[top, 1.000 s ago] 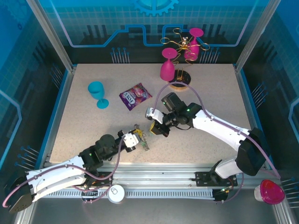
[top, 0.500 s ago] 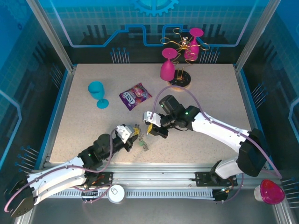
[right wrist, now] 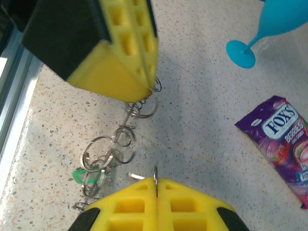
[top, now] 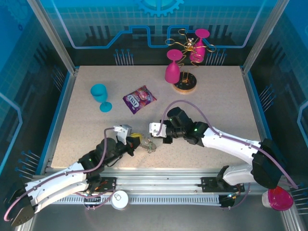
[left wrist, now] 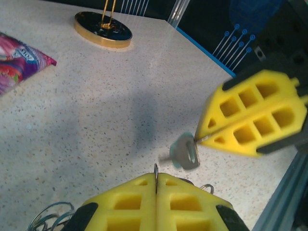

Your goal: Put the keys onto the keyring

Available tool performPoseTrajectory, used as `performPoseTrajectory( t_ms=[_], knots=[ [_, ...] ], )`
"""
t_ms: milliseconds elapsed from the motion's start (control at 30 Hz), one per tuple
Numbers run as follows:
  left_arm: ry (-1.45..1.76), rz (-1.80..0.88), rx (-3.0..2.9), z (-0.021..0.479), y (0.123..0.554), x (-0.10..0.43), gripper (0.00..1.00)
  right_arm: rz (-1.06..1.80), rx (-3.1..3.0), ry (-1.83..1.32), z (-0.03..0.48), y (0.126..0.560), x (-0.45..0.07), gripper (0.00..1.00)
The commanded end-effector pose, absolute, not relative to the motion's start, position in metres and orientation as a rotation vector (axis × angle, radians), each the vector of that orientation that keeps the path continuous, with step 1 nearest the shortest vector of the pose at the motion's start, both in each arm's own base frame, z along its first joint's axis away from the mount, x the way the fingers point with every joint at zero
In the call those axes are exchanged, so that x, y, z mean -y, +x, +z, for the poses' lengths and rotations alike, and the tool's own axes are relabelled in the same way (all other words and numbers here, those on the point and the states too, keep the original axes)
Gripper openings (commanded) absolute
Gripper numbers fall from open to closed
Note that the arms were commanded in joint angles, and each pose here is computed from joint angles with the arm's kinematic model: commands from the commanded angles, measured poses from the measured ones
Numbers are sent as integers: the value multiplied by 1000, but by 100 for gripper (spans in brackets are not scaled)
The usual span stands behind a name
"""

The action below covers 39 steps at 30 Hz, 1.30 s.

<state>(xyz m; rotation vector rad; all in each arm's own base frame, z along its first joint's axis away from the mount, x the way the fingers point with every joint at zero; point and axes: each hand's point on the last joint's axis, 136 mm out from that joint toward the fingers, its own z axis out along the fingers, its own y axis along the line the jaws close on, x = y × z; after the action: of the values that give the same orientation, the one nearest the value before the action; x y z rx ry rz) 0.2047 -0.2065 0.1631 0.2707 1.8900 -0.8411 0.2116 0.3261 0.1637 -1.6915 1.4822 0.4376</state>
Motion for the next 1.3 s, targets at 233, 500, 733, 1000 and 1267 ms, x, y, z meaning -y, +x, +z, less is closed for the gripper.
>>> performPoseTrajectory(
  t_ms=[233,500,733,1000,1267],
  knots=[
    [74,-1032,-1893,189,209,207,0,399,-1299,-1709,182,214,-343,0],
    [90,-1192,-1920,190,212,215,0,442,-1260,-1742,180,210,-346,0],
    [92,-1285,-1937,193,215,217,0,448,-1242,-1753,184,214,-352,0],
    [132,-1326,-1934,198,212,221,0,460,-1269,-1768,181,217,-356,0],
    [150,-1328,-1912,202,212,221,0,396,-1321,-1809,169,222,-347,0]
  ],
)
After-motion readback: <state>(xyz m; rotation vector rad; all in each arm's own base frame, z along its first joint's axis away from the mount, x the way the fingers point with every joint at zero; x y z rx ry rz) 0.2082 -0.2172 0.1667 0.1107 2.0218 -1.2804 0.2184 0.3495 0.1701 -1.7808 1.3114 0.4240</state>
